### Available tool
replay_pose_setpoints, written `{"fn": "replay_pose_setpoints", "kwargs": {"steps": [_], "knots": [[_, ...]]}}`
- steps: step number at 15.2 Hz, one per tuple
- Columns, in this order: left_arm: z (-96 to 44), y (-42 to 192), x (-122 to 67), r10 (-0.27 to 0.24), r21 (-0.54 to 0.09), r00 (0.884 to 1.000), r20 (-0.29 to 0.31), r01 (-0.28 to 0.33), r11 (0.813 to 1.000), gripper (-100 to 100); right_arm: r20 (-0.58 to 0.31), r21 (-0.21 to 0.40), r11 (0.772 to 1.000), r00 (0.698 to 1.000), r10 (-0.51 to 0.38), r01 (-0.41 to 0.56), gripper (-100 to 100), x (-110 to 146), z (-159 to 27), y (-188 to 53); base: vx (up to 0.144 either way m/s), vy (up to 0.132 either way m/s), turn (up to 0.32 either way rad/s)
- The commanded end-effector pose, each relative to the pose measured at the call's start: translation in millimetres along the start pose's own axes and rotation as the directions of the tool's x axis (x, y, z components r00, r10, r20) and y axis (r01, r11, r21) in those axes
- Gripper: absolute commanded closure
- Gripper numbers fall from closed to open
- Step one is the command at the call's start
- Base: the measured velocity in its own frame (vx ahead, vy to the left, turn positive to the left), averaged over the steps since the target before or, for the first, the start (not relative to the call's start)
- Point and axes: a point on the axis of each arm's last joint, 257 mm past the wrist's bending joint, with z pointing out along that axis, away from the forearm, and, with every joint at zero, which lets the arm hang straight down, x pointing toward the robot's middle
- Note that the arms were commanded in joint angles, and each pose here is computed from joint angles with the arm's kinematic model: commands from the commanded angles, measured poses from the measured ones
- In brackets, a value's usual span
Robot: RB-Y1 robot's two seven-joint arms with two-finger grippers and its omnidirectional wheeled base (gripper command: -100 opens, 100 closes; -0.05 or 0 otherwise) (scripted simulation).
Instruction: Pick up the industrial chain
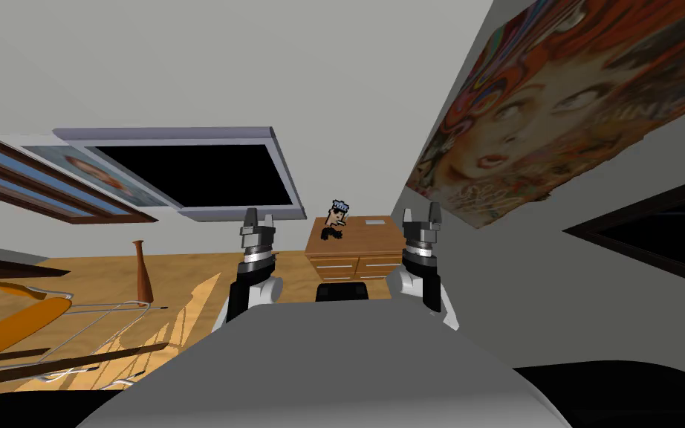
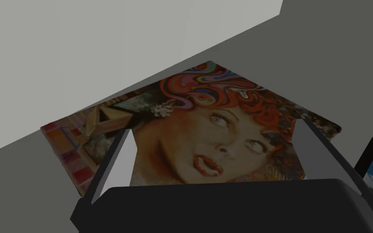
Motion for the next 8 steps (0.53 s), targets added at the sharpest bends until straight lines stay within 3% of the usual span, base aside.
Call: {"fn": "replay_pose_setpoints", "kwargs": {"steps": [1, 8], "knots": [[0.1, 7.8, 3.3, 0.019, -0.01, 0.999, -0.03, -0.019, 1.0, -100, 0.0, 0.0, 1.0, 1.0, 0.0, 0.0, 0, 0.0, 0.0, 0.0, -0.014, -0.004, -0.038], [-1.5, 58.2, 6.0, 0.083, -0.089, 0.992, -0.097, -0.092, 0.992, -100, 0.0, 0.0, 1.0, 1.0, 0.0, 0.0, 0, 0.1, 0.1, 0.0, -0.061, -0.018, -0.097]]}}
